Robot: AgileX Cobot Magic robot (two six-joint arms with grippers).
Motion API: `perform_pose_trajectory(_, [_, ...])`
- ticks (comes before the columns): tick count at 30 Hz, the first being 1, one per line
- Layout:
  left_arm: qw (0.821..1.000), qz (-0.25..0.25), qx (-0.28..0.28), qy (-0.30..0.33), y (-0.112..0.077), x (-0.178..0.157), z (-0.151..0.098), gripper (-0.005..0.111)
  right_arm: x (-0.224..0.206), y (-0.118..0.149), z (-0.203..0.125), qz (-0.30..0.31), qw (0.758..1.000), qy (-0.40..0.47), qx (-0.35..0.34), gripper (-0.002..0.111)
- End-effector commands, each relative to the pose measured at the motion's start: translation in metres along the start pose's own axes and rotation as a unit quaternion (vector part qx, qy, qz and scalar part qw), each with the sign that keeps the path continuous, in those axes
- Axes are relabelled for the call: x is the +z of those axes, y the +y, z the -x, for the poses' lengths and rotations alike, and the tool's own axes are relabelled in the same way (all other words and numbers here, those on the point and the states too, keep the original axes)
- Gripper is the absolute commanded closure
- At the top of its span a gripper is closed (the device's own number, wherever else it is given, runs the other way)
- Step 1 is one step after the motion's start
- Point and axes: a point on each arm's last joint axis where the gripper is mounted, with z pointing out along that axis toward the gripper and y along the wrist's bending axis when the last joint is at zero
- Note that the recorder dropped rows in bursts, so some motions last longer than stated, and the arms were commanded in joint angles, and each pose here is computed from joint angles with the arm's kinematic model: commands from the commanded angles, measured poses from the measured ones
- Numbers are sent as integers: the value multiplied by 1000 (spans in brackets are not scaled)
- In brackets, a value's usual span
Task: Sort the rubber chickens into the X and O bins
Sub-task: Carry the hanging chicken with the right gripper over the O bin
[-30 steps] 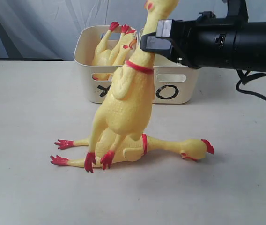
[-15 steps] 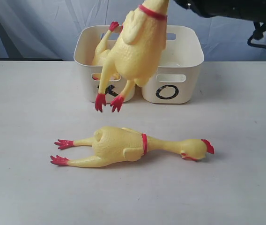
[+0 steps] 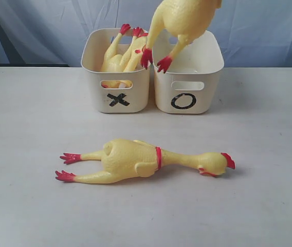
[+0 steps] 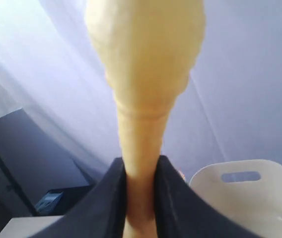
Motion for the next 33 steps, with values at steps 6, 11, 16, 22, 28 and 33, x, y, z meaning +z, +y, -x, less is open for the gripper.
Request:
perform_pose_trajectory(6, [1000, 1, -2, 1, 0, -1, -1, 77, 6, -8, 18, -69, 995, -45, -47, 109])
perform_pose_trajectory(11, [1000, 1, -2, 1, 0, -1, -1, 77, 22, -18, 23, -99, 992, -63, -49, 109])
perform_pose_trajectory(16, [1000, 1, -2, 1, 0, -1, -1, 77, 40, -43, 27, -119, 991, -68, -2, 109])
perform_pose_trajectory(22, [1000, 1, -2, 1, 0, -1, -1, 77, 65, -74, 20, -123, 992, -38, 3, 109])
perform_pose_trajectory(28, [1000, 1, -2, 1, 0, -1, -1, 77, 95, -94, 15, -86, 996, -7, 12, 109])
perform_pose_trajectory(33, [1000, 0, -2, 0, 0, -1, -1, 77, 121, -95, 13, -52, 999, 6, -12, 109])
